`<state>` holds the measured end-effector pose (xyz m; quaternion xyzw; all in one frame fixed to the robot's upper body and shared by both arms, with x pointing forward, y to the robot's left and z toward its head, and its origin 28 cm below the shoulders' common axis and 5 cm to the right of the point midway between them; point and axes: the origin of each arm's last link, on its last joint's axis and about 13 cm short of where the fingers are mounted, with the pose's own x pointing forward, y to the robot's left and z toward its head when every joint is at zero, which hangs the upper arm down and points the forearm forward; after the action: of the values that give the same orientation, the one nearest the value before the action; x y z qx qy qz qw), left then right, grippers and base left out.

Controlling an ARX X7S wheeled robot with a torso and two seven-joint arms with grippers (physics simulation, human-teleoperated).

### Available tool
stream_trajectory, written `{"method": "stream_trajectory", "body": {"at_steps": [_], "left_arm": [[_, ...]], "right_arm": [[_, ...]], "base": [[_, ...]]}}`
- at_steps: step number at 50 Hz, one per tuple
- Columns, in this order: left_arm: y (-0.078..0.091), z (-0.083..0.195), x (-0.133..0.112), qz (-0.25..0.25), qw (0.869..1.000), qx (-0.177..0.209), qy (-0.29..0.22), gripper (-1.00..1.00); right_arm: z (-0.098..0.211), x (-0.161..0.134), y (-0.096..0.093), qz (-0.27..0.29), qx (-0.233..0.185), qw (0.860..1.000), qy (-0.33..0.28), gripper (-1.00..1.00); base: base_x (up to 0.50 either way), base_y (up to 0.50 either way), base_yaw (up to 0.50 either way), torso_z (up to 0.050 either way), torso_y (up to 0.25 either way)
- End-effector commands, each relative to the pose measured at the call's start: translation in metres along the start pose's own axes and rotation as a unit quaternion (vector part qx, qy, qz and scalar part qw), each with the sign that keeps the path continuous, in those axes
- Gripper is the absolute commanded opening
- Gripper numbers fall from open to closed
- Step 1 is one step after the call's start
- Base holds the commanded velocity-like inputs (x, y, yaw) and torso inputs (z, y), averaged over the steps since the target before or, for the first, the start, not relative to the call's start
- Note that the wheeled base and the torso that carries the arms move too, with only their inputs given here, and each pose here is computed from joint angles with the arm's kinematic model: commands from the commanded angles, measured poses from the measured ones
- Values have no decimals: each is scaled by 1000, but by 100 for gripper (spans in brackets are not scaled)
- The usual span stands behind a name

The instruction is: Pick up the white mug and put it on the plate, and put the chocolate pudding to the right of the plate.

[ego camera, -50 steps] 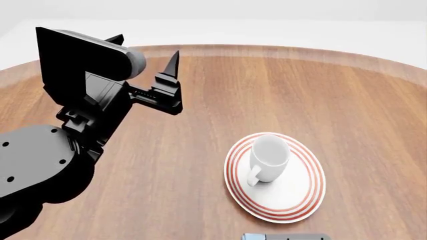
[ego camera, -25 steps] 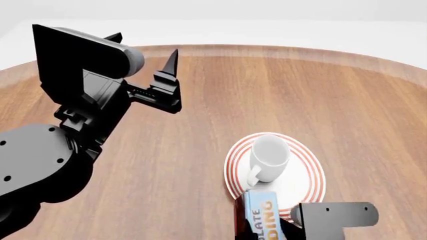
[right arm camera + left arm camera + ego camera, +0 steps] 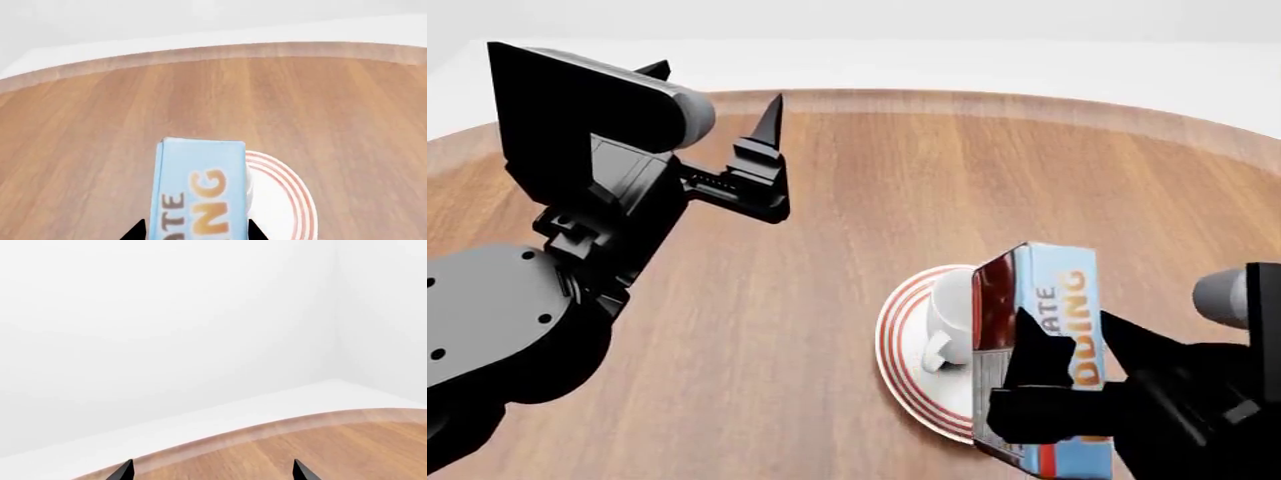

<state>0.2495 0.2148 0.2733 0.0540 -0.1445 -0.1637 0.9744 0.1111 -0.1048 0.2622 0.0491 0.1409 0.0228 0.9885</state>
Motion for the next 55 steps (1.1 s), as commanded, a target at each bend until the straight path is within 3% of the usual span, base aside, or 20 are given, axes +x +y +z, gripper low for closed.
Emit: {"method": "stream_trajectory", "body": {"at_steps": [1, 7, 8, 10, 16, 22, 28, 34, 37, 46, 49, 55], "left_arm": [[-1, 1, 0, 0, 1000, 1, -1, 100], [0, 2, -1, 0, 1000, 1, -2, 100], [-1, 2, 0, -1, 1000, 0, -2, 100], [-1, 1, 0, -1, 1000, 1, -2, 100], [-1, 0, 0, -1, 1000, 0, -1, 100], [-3, -1, 0, -4, 1000, -2, -1, 100], [-4, -1, 1, -6, 1000, -2, 0, 100], [-5, -1, 2, -11, 1000, 0, 0, 100], [-6, 0, 2, -12, 1000, 2, 0, 100], [-6, -2, 3, -13, 1000, 2, 3, 100], [-6, -2, 3, -13, 1000, 3, 3, 100], [-6, -2, 4, -13, 1000, 4, 4, 100]], "right_arm": [[31, -22, -14, -36, -5, 997, -63, -100], [45, -32, -17, -74, -2, 992, -105, -100], [48, -33, -20, -100, -6, 986, -135, -100], [52, -34, -18, -93, -8, 984, -155, -100], [56, -33, -22, -150, -25, 969, -196, -100], [72, -28, -23, -162, -81, 950, -254, -100], [95, -19, -33, -184, -131, 918, -325, -100], [110, 7, -48, -184, -152, 915, -325, -100], [120, 16, -54, -199, -177, 905, -333, -100], [151, 39, -74, -176, -194, 917, -301, -100], [162, 52, -83, -156, -182, 932, -273, -100], [173, 82, -103, -167, -170, 952, -191, -100]], "base": [[0, 0, 0, 0, 0], [0, 0, 0, 0, 0], [0, 0, 0, 0, 0], [0, 0, 0, 0, 0], [0, 0, 0, 0, 0], [0, 0, 0, 0, 0], [0, 0, 0, 0, 0], [0, 0, 0, 0, 0], [0, 0, 0, 0, 0], [0, 0, 0, 0, 0], [0, 0, 0, 0, 0], [0, 0, 0, 0, 0]]}}
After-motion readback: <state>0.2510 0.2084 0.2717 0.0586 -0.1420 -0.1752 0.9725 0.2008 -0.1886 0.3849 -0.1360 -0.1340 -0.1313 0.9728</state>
